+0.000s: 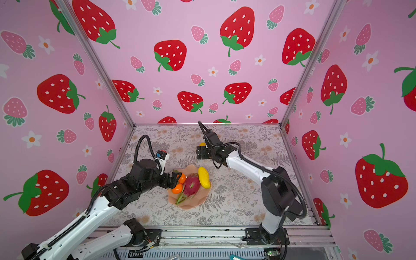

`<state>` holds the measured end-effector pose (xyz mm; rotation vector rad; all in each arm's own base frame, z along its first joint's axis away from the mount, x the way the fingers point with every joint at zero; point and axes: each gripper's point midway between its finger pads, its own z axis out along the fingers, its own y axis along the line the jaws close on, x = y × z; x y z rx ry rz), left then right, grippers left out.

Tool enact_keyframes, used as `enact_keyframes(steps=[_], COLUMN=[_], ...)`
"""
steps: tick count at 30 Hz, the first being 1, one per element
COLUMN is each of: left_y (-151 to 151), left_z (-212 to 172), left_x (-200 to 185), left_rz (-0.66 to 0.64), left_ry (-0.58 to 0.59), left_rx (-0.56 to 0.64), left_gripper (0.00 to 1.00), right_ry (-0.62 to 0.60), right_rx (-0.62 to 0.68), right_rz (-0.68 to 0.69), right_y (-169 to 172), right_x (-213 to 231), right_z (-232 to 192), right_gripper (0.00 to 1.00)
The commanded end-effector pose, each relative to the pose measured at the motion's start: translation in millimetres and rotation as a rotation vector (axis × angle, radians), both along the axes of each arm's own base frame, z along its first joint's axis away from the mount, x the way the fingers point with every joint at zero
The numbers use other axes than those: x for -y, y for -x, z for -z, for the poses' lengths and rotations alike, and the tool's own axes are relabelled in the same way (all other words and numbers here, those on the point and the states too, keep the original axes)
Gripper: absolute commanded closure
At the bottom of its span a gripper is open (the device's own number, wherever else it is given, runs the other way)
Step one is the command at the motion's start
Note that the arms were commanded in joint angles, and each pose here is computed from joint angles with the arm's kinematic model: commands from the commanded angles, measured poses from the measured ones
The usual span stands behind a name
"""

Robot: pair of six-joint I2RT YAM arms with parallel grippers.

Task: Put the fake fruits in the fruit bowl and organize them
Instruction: 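Move the right gripper to the second yellow fruit and grasp it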

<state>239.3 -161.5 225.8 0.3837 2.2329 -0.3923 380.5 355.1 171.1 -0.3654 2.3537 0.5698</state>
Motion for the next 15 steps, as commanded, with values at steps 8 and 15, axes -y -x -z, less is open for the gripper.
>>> enact_keyframes(steps=[8, 15], left_y=[-9.6, -12.2], left_z=[-31.3, -20.2], left_x=[-7.2, -13.9], left_rz=[-0.056, -0.095], left_ry=[0.023, 0.003], left_rx=[0.094, 0.088], left_gripper=[0.01, 0.01], right_ry=[0.038, 0.021], right_rx=[-0.055, -0.060], right_rz=[-0.103, -0.120], right_y=[-85.9, -80.9], right_x=[-25.8, -29.5], right_z=[86.7, 103.4], right_gripper=[0.16, 0.15])
